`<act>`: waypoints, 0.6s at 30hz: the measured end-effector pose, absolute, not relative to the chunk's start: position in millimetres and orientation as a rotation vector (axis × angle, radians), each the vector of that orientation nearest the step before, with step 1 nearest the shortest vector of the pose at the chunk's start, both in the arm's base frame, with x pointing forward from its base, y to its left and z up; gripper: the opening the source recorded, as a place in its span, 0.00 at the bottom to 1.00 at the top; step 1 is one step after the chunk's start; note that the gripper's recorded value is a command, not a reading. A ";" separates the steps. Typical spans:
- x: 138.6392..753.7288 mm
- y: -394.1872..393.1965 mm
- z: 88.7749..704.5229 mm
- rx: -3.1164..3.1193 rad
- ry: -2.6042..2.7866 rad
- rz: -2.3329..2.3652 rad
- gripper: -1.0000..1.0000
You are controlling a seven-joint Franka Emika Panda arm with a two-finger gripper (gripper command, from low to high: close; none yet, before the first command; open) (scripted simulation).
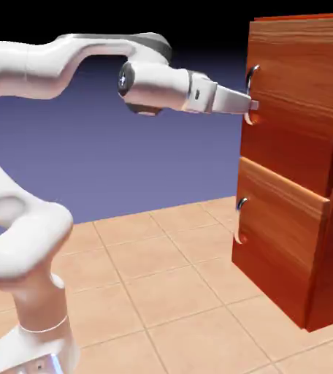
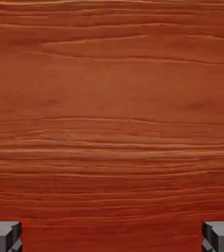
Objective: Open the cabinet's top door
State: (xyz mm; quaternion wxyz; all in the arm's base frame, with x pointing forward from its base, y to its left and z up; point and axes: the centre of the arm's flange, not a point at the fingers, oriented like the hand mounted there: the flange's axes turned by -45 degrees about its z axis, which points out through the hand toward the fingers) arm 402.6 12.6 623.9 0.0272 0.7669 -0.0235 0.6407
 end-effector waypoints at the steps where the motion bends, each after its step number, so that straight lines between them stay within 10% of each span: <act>1: 403.6 16.1 624.2 2.357 -0.072 1.991 0.50; 18: 436.0 96.0 605.2 2.217 -0.063 2.153 0.50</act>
